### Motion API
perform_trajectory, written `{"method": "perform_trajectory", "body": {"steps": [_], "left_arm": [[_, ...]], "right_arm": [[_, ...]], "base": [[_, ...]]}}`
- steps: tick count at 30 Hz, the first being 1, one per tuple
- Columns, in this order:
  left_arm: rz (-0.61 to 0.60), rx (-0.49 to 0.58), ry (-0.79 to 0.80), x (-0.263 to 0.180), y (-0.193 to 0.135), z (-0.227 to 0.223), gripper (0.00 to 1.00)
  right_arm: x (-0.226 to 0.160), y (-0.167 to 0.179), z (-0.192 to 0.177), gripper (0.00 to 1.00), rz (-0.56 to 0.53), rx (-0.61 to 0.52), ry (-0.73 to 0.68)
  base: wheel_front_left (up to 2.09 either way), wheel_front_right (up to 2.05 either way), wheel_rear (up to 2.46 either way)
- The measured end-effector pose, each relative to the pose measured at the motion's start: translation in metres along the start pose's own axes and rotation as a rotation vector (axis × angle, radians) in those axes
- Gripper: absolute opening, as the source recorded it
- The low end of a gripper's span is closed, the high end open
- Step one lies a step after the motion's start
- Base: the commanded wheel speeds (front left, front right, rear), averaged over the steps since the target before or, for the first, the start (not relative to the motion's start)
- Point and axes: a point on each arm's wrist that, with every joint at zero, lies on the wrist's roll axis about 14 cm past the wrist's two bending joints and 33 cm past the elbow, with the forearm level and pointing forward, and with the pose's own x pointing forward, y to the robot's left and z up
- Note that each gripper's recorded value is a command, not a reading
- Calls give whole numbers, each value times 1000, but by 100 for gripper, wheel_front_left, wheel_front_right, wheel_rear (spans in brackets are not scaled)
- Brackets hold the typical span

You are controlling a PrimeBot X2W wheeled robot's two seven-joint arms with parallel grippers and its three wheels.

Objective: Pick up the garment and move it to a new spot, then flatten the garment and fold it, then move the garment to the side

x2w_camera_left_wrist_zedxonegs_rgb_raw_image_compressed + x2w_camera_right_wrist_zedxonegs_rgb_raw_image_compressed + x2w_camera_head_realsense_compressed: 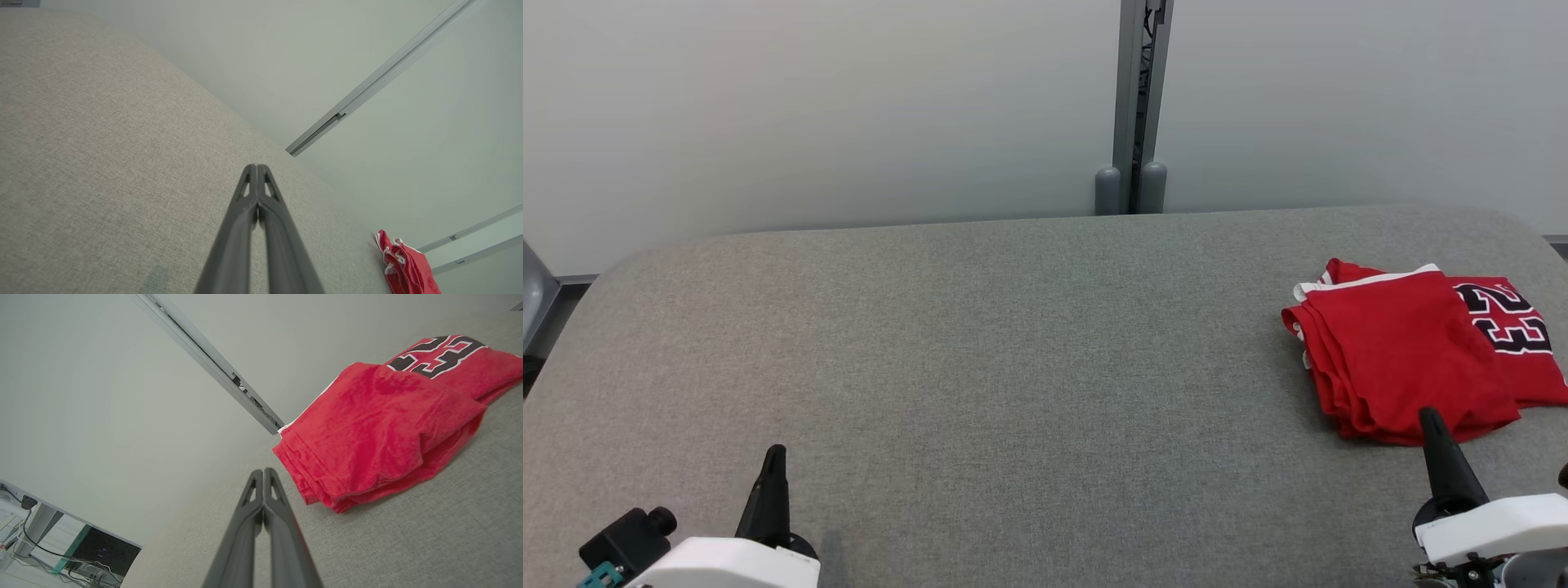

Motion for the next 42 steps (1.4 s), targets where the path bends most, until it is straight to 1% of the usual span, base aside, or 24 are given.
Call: {"method": "perform_trajectory", "body": {"steps": [19,42], "left_arm": [[-12,-223,2,10,-2,8,0],[-42,-436,-5,18,-7,17,0]], "right_arm": [[5,-3,0,0,-19,223,-6],[12,-3,1,0,-18,436,-18]], "base": [[0,0,0],[0,0,0]]}}
